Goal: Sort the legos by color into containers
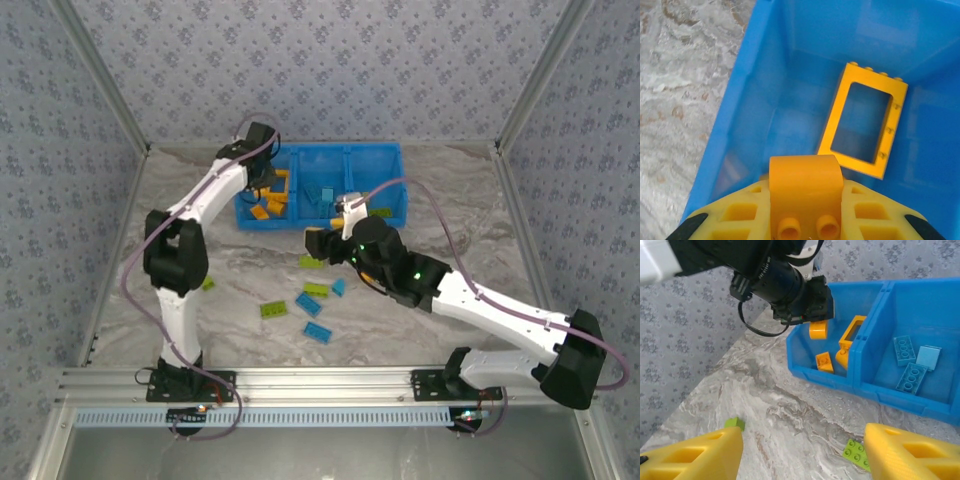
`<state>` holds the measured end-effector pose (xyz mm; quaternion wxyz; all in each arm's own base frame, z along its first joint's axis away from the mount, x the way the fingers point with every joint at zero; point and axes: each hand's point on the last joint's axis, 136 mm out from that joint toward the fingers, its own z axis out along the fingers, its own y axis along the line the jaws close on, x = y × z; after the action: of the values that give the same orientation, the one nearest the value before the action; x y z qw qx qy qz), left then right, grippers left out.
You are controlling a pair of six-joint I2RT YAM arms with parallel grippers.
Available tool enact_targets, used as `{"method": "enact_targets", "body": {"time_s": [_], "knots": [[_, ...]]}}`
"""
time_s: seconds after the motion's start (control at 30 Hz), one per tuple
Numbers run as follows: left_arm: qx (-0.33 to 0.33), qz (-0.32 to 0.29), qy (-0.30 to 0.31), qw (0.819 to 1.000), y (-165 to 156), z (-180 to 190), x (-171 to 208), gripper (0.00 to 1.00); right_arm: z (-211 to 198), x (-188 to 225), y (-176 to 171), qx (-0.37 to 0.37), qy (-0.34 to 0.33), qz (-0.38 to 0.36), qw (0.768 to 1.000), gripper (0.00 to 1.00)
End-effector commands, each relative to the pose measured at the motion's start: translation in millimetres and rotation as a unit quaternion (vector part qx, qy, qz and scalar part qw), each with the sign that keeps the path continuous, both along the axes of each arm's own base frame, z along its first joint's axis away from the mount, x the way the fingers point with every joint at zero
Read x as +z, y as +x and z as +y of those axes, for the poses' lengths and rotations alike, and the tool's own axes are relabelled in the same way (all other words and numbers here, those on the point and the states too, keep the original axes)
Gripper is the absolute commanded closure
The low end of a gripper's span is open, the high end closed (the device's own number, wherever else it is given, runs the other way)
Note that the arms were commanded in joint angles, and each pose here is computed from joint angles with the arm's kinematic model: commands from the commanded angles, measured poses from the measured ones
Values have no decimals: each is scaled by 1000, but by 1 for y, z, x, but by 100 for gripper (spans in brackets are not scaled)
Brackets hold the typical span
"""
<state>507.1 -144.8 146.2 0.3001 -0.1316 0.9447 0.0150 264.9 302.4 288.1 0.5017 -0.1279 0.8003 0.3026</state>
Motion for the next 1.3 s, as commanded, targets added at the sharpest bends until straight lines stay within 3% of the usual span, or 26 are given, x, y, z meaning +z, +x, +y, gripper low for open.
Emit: {"method": "enact_targets", "body": {"time_s": [0.0,0.47,0.63,0.93,1.1,1.27], "knots": [[-21,24,55,998,9,6,-3,80,-3,4,8,-16,27,13,999,32],[-18,76,113,991,25,15,-62,75,-6,-1,6,-12,38,29,999,32],[-15,85,113,990,22,16,-69,59,-6,-5,7,-11,34,31,999,32],[-20,51,112,992,21,13,-31,51,-23,-60,11,-71,-46,91,992,26],[-9,-11,112,994,11,13,29,50,-26,-119,12,-131,-123,176,968,22],[15,-79,80,994,-14,21,91,50,6,-165,9,-135,-180,234,946,20]]}}
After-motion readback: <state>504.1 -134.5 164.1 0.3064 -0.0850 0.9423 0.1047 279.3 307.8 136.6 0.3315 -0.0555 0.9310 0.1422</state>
